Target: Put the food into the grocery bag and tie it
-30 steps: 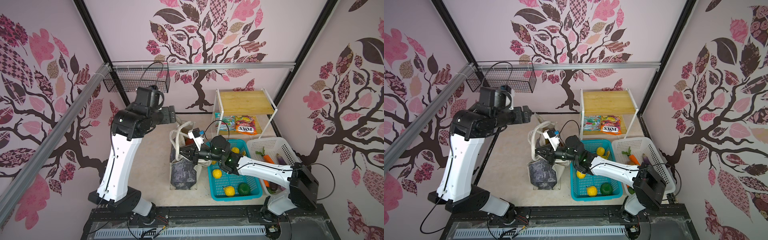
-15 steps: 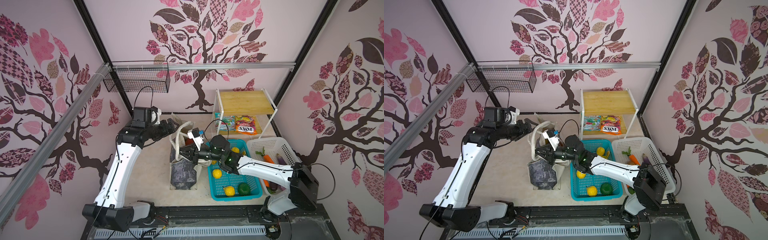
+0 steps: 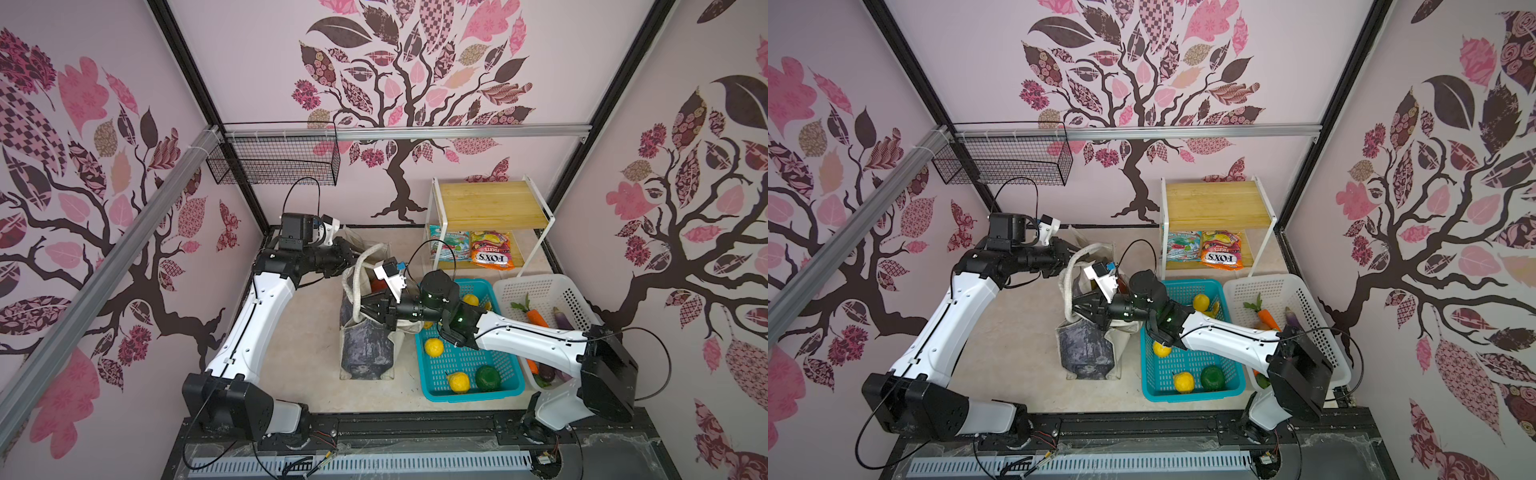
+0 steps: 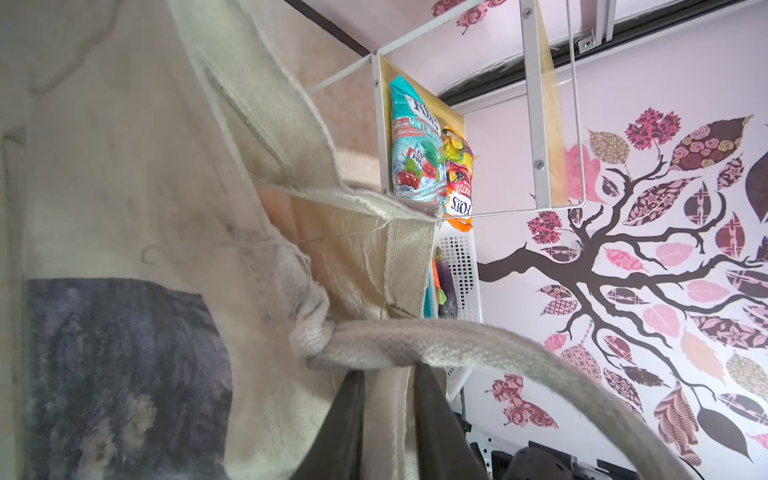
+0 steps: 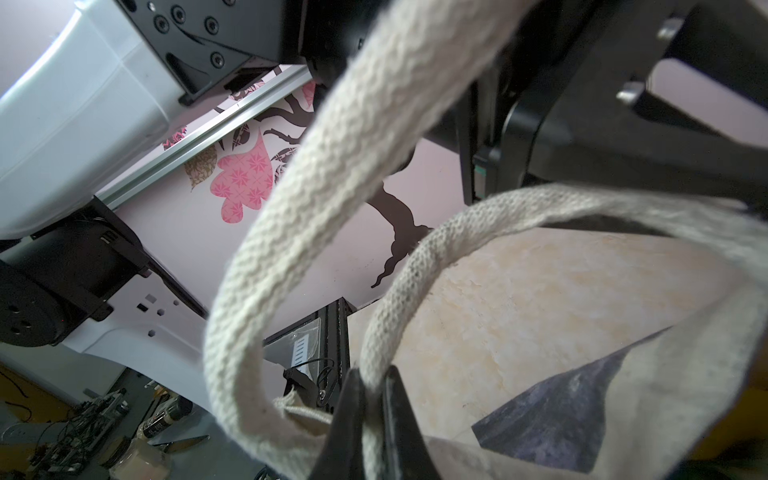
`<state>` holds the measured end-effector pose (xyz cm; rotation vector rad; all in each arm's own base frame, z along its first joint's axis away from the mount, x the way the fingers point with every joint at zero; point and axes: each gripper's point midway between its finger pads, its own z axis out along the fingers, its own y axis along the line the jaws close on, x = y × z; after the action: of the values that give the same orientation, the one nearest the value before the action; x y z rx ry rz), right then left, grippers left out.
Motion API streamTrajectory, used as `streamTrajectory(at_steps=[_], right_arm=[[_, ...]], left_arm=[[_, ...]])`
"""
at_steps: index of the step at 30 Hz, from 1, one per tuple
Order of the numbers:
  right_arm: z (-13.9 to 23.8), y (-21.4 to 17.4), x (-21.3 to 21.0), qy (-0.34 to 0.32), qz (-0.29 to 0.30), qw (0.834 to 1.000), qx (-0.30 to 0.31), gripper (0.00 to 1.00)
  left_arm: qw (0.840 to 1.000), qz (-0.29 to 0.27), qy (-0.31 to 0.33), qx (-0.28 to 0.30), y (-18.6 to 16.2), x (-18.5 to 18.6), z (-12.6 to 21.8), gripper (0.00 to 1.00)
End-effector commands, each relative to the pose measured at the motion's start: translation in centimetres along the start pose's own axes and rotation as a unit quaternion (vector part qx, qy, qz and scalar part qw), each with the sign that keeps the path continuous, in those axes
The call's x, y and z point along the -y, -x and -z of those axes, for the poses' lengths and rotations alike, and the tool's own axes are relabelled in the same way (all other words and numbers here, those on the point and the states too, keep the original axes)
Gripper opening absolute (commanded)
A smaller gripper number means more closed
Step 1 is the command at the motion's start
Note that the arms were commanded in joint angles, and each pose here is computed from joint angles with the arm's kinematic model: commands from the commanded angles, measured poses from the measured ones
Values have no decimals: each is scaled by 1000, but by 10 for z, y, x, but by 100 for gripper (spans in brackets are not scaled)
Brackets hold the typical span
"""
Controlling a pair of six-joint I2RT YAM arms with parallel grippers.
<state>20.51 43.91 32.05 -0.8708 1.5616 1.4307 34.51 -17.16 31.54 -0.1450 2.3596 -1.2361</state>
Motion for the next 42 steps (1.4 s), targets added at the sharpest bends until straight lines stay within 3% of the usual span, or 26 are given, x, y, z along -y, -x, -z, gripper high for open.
streamTrajectory(at_steps=[1, 10, 13, 16, 18, 20, 23, 26, 29, 31, 32, 36, 42], right_arm=[[9, 29, -26, 23, 24, 999, 23, 0], [13, 28, -21, 2, 30, 999, 19, 0], [11, 26, -18, -2, 29, 999, 17, 0], [10, 26, -20, 4, 26, 1000, 15, 0], [10, 26, -22, 8, 24, 1000, 15, 0], [12, 27, -23, 8, 26, 999, 18, 0], [17, 30, -20, -13, 32, 999, 16, 0], [27, 39, -8, -67, 36, 997, 20, 14], [37, 41, -5, -84, 40, 996, 5, 38], [48, 47, -1, -94, 39, 995, 17, 61], [53, 50, 3, -98, 41, 994, 23, 65], [73, 59, 26, -126, 44, 990, 46, 67], [83, 66, 19, -98, 77, 991, 53, 71]], left_arm=[[1000, -17, -16, -13, -8, 6, 2, 47], [998, -24, 13, -60, -35, -18, -2, 48], [998, -23, -5, -59, -37, -12, -2, 38], [999, -21, 7, -47, -31, -13, -1, 15], [999, -28, 15, -34, -23, -11, 2, 11], [999, -33, -2, -31, -19, 1, 6, 0], [999, -40, -10, -3, -8, 20, 18, 0], [998, -52, -24, 34, 5, 45, 37, 0], [996, -54, -50, 49, 9, 65, 47, 0], [995, -56, -58, 57, 9, 72, 53, 0], [995, -58, -57, 60, 9, 74, 56, 0], [994, -69, -48, 65, 9, 76, 61, 0], [994, -75, -25, 69, 9, 70, 63, 0]])
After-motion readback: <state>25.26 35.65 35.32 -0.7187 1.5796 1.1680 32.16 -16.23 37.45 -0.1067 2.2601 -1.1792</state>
